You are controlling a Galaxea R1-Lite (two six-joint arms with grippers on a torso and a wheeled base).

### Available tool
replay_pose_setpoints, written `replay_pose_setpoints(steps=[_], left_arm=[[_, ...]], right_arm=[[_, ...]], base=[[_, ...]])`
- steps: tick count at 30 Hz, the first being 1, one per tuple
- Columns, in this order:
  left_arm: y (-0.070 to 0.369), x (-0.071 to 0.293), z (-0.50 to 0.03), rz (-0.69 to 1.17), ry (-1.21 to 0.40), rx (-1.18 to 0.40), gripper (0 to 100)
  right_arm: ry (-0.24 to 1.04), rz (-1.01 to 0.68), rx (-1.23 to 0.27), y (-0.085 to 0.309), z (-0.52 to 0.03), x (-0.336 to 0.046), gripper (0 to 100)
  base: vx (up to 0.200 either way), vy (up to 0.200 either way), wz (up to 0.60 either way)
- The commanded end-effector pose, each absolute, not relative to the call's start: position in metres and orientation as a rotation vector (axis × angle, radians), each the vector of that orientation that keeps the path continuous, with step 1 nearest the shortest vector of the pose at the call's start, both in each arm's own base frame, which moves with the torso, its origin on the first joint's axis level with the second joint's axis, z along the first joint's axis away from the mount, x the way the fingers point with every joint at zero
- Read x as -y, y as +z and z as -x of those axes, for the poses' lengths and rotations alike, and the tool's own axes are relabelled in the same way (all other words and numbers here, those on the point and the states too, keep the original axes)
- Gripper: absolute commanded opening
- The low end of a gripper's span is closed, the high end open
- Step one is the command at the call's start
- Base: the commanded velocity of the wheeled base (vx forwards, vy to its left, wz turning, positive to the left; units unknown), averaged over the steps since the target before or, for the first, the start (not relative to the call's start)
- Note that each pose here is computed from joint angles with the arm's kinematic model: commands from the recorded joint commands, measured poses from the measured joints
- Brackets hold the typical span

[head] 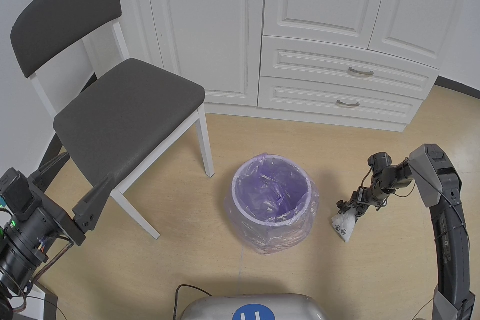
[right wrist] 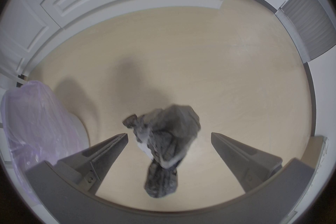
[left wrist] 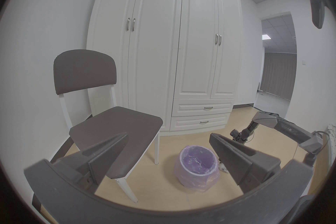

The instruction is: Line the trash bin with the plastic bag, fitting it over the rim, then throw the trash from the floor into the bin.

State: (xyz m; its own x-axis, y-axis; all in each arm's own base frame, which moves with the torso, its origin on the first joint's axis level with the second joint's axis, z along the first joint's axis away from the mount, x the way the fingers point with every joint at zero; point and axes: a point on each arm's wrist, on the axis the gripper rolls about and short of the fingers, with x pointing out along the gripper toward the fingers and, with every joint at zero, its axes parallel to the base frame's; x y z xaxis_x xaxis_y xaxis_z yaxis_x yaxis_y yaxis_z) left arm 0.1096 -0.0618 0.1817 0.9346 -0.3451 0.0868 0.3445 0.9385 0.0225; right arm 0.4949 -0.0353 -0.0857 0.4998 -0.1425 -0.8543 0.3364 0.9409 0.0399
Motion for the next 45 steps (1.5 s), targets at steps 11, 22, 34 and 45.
replay_pose_setpoints(steps=[11,22,34,45], left_arm=[[0.182,0.062,-0.11,-0.007,-0.352,0.09,100],[0.182,0.062,-0.11,-0.008,-0.354,0.089,100],[0.181,0.062,-0.109,-0.049,-0.354,0.096,100],[0.186,0.06,-0.107,-0.061,-0.348,0.126,100]], right_arm=[[-0.286,-0.206,-1.041,-0.087,-0.494,0.033,100],[-0.282,-0.21,-1.046,-0.088,-0.493,0.032,0],[-0.257,-0.203,-1.015,-0.048,-0.485,0.025,0],[-0.096,-0.004,-0.955,0.057,-0.424,-0.005,0]], base=[[0.0,0.0,0.0],[0.0,0.0,0.0],[0.0,0.0,0.0],[0.0,0.0,0.0]])
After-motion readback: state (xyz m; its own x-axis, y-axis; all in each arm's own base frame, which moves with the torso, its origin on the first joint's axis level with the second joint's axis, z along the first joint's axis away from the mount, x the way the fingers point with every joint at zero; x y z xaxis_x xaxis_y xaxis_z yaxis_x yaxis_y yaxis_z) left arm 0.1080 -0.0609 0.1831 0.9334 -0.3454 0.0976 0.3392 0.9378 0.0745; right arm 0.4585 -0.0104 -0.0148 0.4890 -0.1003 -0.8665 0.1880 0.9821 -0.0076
